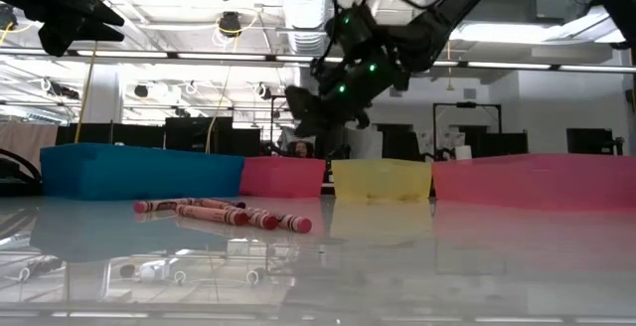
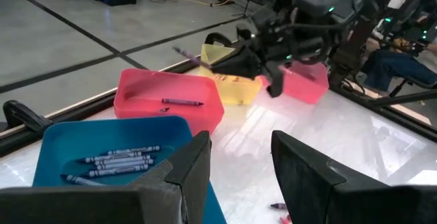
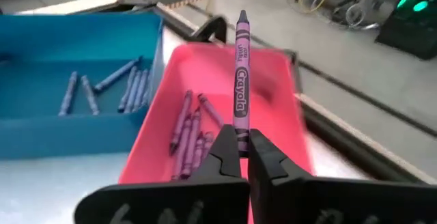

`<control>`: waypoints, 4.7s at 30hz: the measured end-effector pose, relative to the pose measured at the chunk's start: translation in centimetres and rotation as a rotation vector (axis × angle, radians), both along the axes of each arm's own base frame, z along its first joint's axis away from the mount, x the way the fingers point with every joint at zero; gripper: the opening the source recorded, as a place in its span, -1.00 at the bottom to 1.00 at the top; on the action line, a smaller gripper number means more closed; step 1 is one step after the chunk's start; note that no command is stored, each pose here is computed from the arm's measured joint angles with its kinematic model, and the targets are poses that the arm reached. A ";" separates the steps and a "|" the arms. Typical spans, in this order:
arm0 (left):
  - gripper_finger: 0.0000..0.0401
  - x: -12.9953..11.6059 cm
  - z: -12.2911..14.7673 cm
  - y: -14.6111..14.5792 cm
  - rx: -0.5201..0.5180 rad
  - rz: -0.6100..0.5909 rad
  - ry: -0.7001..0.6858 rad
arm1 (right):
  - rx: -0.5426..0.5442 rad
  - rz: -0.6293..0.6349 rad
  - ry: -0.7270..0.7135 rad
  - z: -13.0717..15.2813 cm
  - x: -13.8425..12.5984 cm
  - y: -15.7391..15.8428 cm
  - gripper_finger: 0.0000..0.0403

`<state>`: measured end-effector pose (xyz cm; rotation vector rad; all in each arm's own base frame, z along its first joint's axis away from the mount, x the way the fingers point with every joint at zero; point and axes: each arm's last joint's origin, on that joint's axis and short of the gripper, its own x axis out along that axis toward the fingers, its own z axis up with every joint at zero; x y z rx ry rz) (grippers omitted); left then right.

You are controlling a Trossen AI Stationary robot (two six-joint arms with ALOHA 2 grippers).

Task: Sort crayons
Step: Put the violet crayon into the left pink bin

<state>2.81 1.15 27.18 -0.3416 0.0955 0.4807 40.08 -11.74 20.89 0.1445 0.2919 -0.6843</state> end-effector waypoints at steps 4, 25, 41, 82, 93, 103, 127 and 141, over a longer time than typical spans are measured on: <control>-0.27 0.0 0.0 0.0 0.000 0.000 0.000 | 0.018 0.005 0.027 -1.4 0.6 -0.5 -0.98; -0.27 0.0 -0.1 0.0 0.000 -0.002 0.005 | 0.025 -0.004 0.079 -1.9 1.1 -1.1 -0.72; -0.27 0.0 -0.1 0.0 -0.013 -0.007 -0.001 | -0.016 0.300 0.015 3.1 4.3 7.4 -0.72; -0.27 0.0 -0.1 -0.1 -0.030 -0.021 -0.003 | 0.007 0.308 0.228 -6.6 5.1 18.9 -0.72; -0.27 0.0 -0.1 -0.1 -0.029 -0.020 -0.003 | 0.028 0.297 0.226 -6.9 4.9 18.8 -0.72; -0.27 0.0 -0.1 -0.1 -0.029 -0.021 -0.003 | 0.037 0.298 0.223 -7.0 4.9 18.9 -0.72; -0.27 0.0 -0.2 -0.1 -0.037 -0.023 0.007 | 0.100 0.313 0.211 -8.7 5.3 18.8 -0.72; -0.27 0.0 -0.2 -0.1 -0.041 -0.024 0.006 | 0.155 0.243 0.296 -9.2 4.7 17.7 -0.72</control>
